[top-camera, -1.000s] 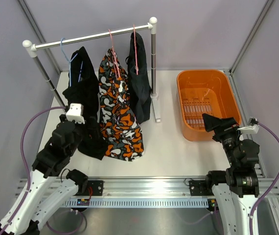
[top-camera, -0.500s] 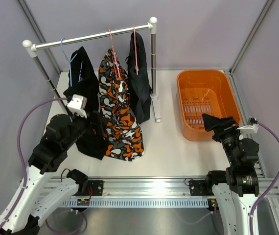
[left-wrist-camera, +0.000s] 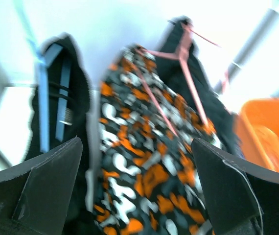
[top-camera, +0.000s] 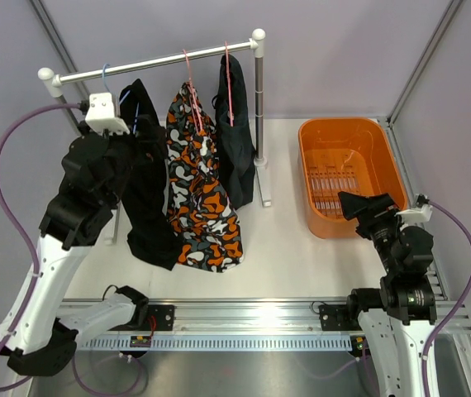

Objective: Remove the shorts from the hanger

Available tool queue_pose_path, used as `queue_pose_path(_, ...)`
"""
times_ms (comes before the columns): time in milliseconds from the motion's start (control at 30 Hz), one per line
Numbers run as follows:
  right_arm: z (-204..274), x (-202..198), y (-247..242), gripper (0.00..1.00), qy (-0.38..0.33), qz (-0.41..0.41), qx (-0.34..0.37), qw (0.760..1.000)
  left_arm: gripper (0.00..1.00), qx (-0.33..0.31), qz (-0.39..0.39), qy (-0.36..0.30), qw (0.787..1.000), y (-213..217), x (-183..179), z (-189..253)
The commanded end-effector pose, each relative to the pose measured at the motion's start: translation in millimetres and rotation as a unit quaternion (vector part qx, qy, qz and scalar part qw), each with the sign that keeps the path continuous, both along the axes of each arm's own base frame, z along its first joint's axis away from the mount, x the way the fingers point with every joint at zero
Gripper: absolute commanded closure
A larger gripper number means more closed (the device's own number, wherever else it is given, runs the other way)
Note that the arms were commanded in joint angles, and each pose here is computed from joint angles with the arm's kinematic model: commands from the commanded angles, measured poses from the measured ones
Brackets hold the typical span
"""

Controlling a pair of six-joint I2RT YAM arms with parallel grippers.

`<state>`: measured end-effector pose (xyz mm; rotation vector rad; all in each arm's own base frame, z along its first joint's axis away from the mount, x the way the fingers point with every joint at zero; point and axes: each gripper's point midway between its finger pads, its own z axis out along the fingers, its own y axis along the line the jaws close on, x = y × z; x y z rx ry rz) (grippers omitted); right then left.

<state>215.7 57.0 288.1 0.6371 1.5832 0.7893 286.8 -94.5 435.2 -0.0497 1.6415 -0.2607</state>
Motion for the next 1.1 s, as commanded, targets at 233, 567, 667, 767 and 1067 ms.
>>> queue_pose_path(233,7,5,7,0.01,0.000,0.024,-0.004,1.000,0.12,0.014,0.132,0.022,0.991,60,40,22)
queue_pose_path(567,3,10,10,0.00,0.004,0.032,-0.002,0.999,0.22,-0.010,0.131,0.040,0.991,77,76,-8)
queue_pose_path(667,2,10,12,0.00,0.006,0.037,-0.002,0.999,0.28,-0.017,0.128,0.048,0.990,76,89,-12)
queue_pose_path(767,3,10,11,0.00,0.007,0.036,-0.007,0.999,0.30,-0.023,0.135,0.054,0.989,76,103,-20)
queue_pose_path(1067,16,6,9,0.00,0.003,0.035,-0.024,0.999,0.36,-0.030,0.183,0.017,0.983,92,130,-18)
